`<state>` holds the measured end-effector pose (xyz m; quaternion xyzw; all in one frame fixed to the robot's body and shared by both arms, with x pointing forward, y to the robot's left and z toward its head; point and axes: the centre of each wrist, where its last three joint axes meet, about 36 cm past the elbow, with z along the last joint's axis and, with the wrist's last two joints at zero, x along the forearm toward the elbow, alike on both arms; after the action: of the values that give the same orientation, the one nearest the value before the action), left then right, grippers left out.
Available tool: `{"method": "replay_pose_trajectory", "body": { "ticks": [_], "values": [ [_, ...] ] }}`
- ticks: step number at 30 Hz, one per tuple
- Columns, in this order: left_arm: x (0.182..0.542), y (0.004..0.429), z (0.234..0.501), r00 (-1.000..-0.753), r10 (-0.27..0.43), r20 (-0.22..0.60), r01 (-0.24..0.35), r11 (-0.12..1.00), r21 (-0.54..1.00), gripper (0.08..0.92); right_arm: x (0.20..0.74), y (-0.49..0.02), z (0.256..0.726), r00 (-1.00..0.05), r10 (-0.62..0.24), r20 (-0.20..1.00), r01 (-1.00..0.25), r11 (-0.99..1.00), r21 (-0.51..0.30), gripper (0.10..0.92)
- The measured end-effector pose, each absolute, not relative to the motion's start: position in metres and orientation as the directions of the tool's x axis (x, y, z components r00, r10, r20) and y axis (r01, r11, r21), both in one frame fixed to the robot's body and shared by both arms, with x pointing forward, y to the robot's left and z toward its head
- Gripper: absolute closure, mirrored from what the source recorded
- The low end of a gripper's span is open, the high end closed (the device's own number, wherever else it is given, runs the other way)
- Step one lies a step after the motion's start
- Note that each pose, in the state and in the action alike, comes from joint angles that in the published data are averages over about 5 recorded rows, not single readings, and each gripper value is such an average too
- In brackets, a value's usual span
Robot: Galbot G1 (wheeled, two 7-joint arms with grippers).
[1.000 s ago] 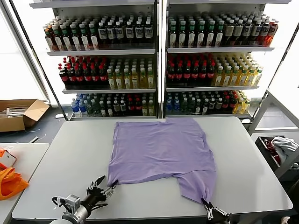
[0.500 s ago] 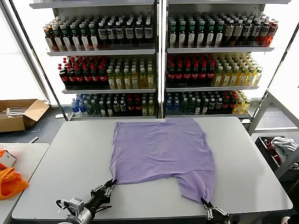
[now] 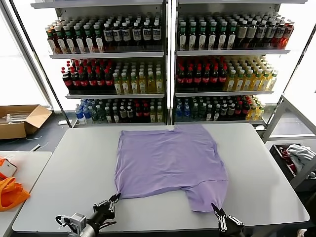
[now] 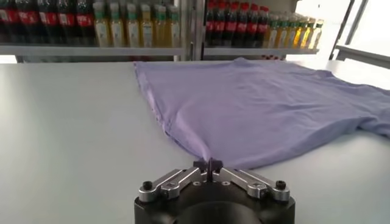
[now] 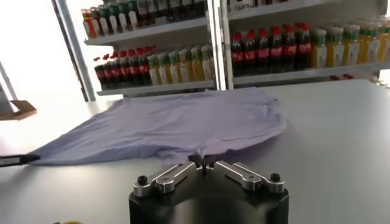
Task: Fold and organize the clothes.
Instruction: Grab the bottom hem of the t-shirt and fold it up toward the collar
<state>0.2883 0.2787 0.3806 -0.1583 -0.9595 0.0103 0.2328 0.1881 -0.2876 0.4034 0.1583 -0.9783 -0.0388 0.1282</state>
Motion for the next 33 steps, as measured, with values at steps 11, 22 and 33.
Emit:
{"method": "replay_pose_trajectory", "body": {
  "ticks": [11,22,33],
  "values": [
    [0.263,0.283,0.415,-0.86,0.288,0.421,0.296,0.954,-0.047,0.896,0.166,-0.291,0.417,-0.913,-0.348,0.211,-0.334,0.937,0.102,0.915],
    [0.258,0.288,0.429,-0.848,0.296,0.44,0.325,0.946,-0.011,0.908,0.183,-0.288,0.418,-0.929,-0.334,0.161,-0.318,0.941,0.118,0.915],
    [0.288,0.301,0.443,-0.828,0.336,0.448,0.367,0.93,-0.019,0.911,0.244,-0.292,0.42,-0.949,-0.305,0.082,-0.295,0.949,0.11,0.915]
  ]
}}
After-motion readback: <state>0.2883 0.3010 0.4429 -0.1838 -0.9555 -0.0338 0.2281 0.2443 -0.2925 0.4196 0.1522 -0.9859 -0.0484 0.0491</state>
